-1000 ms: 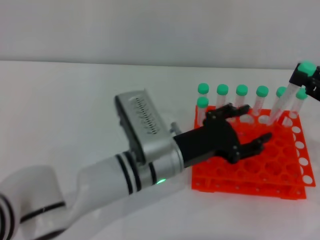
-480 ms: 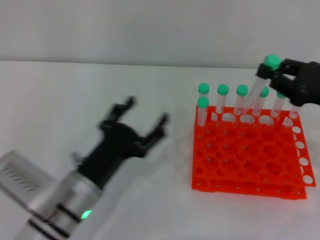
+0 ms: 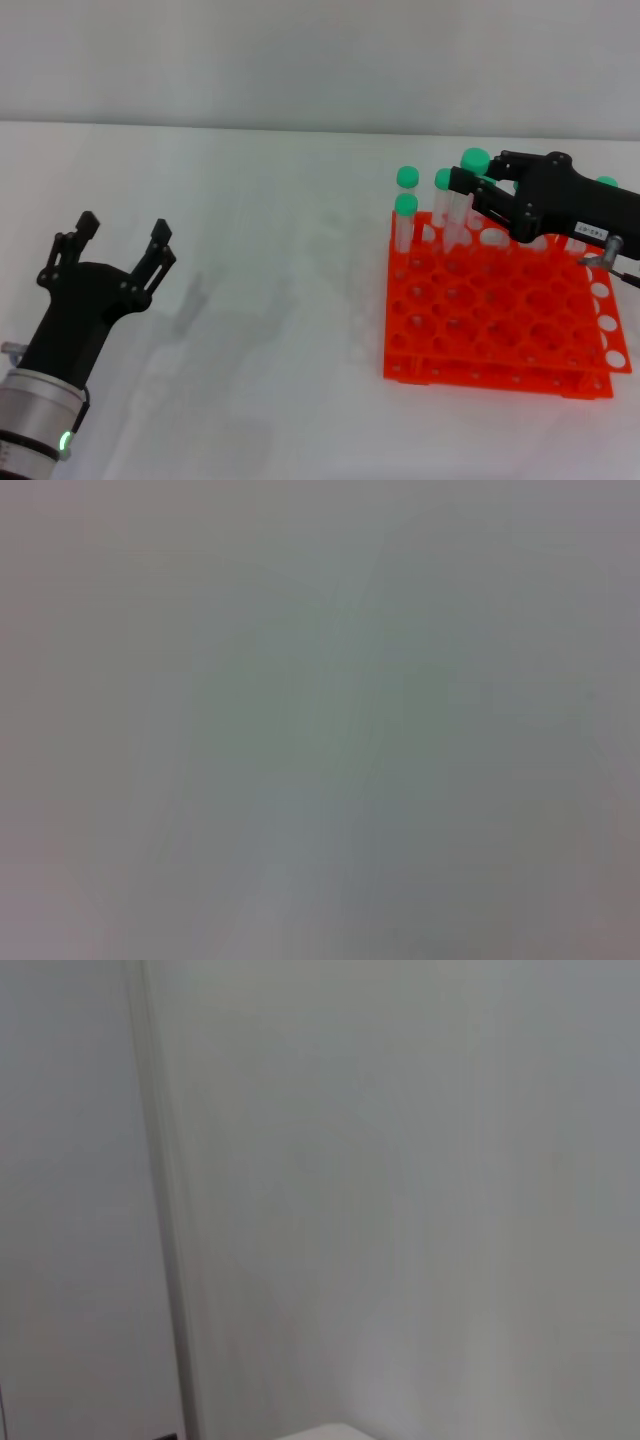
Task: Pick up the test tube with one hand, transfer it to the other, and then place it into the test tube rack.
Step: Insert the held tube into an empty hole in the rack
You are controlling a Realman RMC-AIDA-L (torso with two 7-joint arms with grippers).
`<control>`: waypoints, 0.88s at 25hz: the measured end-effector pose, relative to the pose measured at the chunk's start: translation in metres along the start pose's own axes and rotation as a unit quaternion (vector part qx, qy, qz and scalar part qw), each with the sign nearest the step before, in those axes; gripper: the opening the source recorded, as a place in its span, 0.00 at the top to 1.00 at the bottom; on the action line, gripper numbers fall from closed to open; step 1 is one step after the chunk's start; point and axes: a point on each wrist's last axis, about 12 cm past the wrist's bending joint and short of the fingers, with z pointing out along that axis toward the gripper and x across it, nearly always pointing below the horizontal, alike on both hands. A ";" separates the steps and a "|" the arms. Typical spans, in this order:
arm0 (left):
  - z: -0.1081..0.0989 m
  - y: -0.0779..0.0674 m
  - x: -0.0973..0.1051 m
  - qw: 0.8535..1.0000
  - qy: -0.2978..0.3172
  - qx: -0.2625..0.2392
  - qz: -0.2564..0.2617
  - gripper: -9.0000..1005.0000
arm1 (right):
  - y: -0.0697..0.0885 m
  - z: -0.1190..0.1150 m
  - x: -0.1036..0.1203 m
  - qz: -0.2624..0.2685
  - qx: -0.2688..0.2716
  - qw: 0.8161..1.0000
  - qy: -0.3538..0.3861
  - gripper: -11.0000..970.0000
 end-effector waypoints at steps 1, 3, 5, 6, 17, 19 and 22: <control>-0.001 0.001 0.000 1.000 0.001 -0.004 0.000 0.12 | 0.000 0.002 0.000 -0.002 0.000 1.000 0.001 0.68; -0.003 0.004 0.001 1.000 0.002 -0.010 0.001 0.12 | -0.001 0.006 0.001 -0.007 0.003 1.000 0.004 0.68; -0.002 0.005 0.001 1.000 0.003 -0.012 0.003 0.12 | -0.002 0.008 0.001 -0.011 0.009 1.000 0.007 0.68; -0.001 0.005 0.001 1.000 0.004 -0.011 0.003 0.12 | -0.003 0.009 0.002 -0.011 0.013 1.000 0.008 0.68; 0.003 0.005 0.000 1.000 0.003 -0.010 0.003 0.12 | -0.003 0.028 0.010 -0.024 0.027 0.999 0.033 0.67; 0.002 0.005 0.000 1.000 0.003 -0.011 0.003 0.12 | -0.003 0.028 0.010 -0.024 0.030 0.999 0.034 0.66; 0.003 0.005 0.000 1.000 0.002 -0.013 0.002 0.12 | -0.004 0.029 0.011 -0.024 0.034 0.998 0.039 0.66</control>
